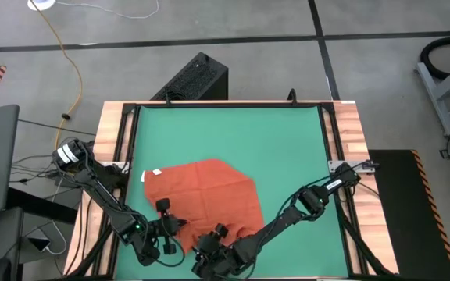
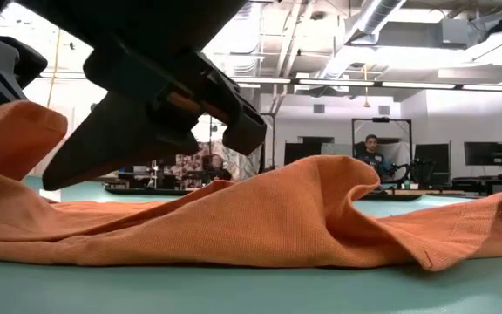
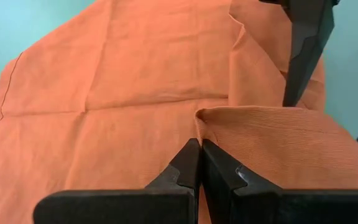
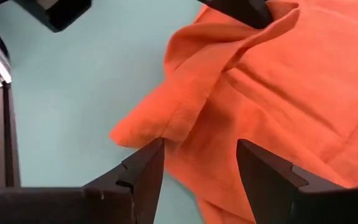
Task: Roll towel
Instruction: Fold the orange towel
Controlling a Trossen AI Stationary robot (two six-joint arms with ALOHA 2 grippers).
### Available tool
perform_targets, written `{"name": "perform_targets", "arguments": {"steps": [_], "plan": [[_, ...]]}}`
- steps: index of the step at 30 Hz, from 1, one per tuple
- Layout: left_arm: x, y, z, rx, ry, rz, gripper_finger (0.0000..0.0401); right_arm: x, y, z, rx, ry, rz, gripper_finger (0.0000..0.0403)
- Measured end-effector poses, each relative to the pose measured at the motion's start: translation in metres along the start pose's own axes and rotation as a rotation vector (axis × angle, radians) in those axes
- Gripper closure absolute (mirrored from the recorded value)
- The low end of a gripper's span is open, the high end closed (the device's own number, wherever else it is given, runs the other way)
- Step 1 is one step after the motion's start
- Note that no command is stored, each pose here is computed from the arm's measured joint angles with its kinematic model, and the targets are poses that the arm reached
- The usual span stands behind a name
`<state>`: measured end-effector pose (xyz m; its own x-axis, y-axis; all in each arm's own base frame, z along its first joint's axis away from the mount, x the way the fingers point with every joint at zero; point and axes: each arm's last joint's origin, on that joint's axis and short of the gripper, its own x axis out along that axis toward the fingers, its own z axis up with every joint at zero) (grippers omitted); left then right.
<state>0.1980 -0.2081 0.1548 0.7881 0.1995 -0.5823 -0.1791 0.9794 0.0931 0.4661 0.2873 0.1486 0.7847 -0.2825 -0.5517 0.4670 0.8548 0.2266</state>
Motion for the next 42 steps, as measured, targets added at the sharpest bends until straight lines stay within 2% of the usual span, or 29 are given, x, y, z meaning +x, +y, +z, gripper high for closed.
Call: {"name": "perform_targets", "arguments": {"steps": [4,8,13,18,23,34,42], "plan": [[0.000,0.000,0.000,0.008,0.000,0.000,0.0401,-0.004,0.000,0.006,-0.005,0.017,0.013,0.0181],[0.000,0.000,0.000,0.009,0.000,0.000,0.0401,-0.027,0.006,0.023,-0.033,-0.005,0.040,0.0181],[0.000,0.000,0.000,0.011,-0.006,0.005,0.0401,-0.044,0.004,0.034,-0.072,-0.039,-0.010,0.0182],[0.000,0.000,0.000,0.010,-0.014,0.013,0.0401,-0.037,-0.001,0.034,-0.037,-0.031,-0.036,0.0182],[0.000,0.000,0.000,0.011,-0.016,0.016,0.0401,-0.026,-0.012,0.021,-0.008,-0.002,-0.089,0.0182],[0.000,0.001,0.001,0.013,-0.028,0.028,0.0401,-0.024,-0.009,0.026,0.018,-0.017,-0.051,0.0182],[0.000,0.001,0.001,0.012,-0.030,0.030,0.0401,-0.004,-0.015,0.025,0.037,0.002,-0.043,0.0182]]}}
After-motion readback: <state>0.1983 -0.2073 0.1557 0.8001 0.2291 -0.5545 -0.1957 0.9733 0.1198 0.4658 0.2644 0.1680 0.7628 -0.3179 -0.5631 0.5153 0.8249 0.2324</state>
